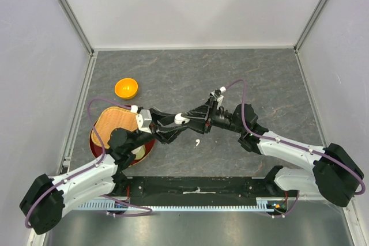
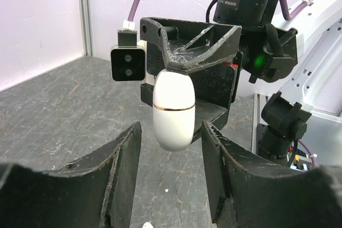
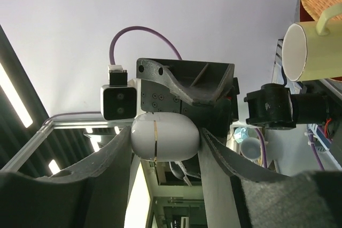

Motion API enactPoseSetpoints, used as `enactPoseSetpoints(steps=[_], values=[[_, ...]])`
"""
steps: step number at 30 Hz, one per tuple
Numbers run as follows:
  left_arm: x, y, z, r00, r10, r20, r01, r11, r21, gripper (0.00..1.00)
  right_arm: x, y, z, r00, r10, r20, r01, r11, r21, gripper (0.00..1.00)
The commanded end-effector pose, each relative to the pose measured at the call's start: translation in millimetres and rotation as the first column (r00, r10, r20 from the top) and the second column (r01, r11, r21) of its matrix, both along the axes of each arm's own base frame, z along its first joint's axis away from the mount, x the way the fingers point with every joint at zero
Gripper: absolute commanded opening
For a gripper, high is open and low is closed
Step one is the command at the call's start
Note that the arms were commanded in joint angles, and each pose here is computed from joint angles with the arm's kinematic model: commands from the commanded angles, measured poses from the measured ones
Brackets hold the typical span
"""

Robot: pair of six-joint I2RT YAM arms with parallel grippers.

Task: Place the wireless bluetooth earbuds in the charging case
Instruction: Adjust the charging case at the center of the board.

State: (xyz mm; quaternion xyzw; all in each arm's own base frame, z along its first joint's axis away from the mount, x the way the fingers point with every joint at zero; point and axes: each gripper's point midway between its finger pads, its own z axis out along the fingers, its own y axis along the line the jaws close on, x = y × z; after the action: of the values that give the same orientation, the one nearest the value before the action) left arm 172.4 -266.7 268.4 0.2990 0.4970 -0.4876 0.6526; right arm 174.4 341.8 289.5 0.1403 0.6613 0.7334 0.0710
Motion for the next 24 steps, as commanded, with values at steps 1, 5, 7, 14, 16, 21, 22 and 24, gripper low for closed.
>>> enactPoseSetpoints(steps=[1,5,7,14,16,21,22,24], values=[[-3,2,17,0.999,-0.004,0.037,0.007,0.997,-0.075,0.55,-2,-1,17,1.0,0.007,0.014,-0.008,0.997,0.08,0.04],[-3,2,24,0.999,-0.004,0.053,0.01,0.995,-0.102,0.55,-2,-1,15,1.0,0.007,0.01,-0.007,0.997,0.076,0.04],[-4,3,30,0.998,-0.004,0.068,0.012,0.994,-0.112,0.55,-1,-1,13,1.0,0.003,0.006,-0.004,0.998,0.07,0.04],[-3,1,28,0.998,-0.007,0.068,0.013,0.996,-0.091,0.5,-1,-1,11,1.0,0.001,0.001,-0.001,0.998,0.068,0.04],[-3,0,26,0.998,-0.013,0.06,0.018,0.996,-0.085,0.49,-2,-1,13,1.0,0.002,0.004,-0.002,0.997,0.071,0.04],[-3,-2,24,0.998,-0.019,0.053,0.023,0.997,-0.08,0.44,-1,-1,13,1.0,0.001,0.008,-0.002,0.998,0.067,0.04],[-3,-2,24,0.998,-0.017,0.055,0.021,0.996,-0.081,0.43,-2,-1,12,1.0,0.003,0.005,-0.003,0.998,0.066,0.03],[-2,-3,25,0.998,-0.013,0.059,0.018,0.997,-0.081,0.41,-2,-1,12,1.0,0.004,0.006,-0.005,0.998,0.064,0.03]])
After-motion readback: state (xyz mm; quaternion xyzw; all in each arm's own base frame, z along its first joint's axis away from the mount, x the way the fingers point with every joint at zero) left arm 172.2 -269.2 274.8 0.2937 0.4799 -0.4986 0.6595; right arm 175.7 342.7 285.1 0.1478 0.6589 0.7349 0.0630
